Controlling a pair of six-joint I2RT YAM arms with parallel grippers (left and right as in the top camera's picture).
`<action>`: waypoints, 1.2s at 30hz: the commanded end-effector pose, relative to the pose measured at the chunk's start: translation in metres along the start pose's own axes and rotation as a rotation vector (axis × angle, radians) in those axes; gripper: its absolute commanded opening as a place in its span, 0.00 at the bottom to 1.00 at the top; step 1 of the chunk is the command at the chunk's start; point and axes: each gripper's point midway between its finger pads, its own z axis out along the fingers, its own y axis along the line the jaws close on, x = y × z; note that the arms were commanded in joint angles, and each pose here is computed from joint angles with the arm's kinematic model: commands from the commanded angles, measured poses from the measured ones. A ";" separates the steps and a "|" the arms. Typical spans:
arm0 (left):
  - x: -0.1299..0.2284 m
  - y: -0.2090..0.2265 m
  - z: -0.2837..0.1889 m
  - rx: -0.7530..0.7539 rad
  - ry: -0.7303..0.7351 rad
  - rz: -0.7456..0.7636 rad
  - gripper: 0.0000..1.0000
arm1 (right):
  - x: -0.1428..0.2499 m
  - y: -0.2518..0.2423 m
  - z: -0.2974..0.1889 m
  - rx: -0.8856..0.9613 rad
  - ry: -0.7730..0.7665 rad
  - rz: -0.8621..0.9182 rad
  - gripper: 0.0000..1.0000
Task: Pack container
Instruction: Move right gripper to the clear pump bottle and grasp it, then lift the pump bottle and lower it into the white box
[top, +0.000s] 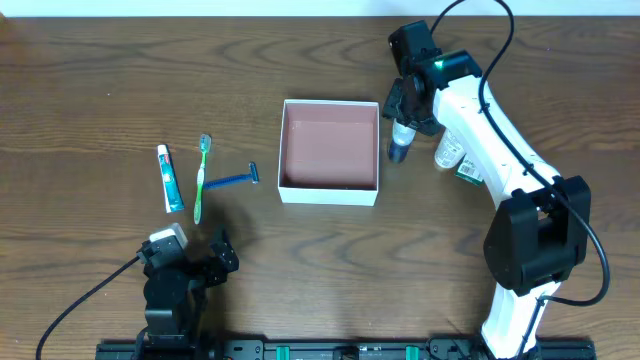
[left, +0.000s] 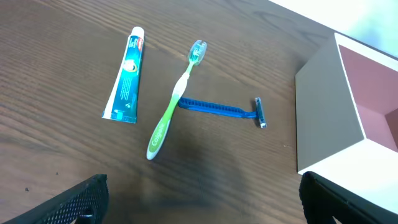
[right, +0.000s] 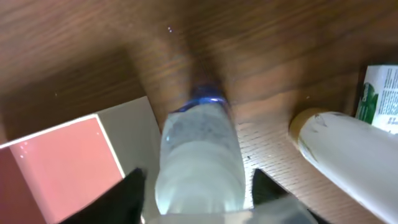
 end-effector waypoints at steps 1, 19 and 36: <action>0.005 0.002 0.003 -0.004 0.012 0.020 0.98 | -0.006 -0.001 -0.003 0.010 -0.018 -0.001 0.41; 0.005 0.002 0.003 -0.004 0.012 0.020 0.98 | -0.013 0.004 -0.065 -0.056 -0.123 -0.135 0.25; 0.005 0.002 0.003 -0.004 0.012 0.019 0.98 | 0.048 0.083 -0.178 -0.292 -0.345 -0.337 0.24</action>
